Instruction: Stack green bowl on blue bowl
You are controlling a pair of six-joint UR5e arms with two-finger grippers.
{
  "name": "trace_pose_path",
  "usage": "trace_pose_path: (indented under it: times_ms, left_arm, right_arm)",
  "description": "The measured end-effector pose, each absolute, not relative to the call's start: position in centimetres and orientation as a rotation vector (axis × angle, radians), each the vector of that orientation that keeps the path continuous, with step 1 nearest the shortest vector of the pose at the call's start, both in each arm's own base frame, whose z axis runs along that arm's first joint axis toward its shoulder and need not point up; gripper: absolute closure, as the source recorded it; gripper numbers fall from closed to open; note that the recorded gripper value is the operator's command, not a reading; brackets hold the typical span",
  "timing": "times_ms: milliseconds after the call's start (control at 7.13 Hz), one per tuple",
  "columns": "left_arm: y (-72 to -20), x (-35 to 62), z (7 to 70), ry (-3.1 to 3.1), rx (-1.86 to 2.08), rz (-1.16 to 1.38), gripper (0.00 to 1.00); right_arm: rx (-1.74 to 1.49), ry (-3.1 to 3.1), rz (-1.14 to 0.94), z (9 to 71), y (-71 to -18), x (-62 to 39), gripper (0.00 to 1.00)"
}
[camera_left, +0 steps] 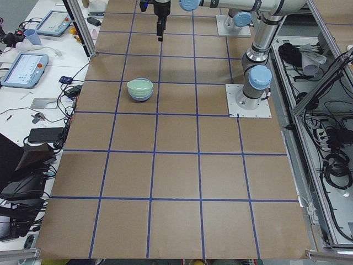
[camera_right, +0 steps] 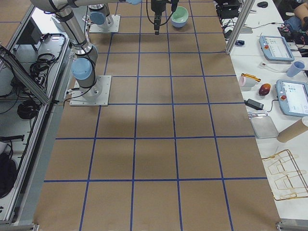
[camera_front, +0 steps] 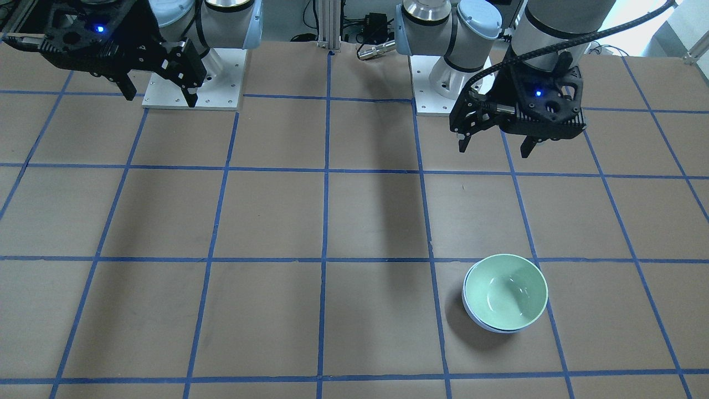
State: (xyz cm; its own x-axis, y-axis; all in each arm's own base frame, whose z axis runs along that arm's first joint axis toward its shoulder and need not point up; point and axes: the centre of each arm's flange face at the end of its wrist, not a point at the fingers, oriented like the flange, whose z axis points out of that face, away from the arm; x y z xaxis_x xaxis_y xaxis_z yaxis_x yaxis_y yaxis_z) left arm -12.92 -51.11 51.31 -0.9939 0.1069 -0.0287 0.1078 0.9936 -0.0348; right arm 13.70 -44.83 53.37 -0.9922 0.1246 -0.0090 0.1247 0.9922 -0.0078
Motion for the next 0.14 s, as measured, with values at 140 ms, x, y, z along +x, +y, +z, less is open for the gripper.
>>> trace_pose_path:
  times_ms: [140]
  left_arm:
    - [-51.1,-12.9,51.32,3.111,0.167,-0.055,0.0]
  right_arm:
    - [0.196,3.127,-0.013,53.37,-44.83,13.7,0.0]
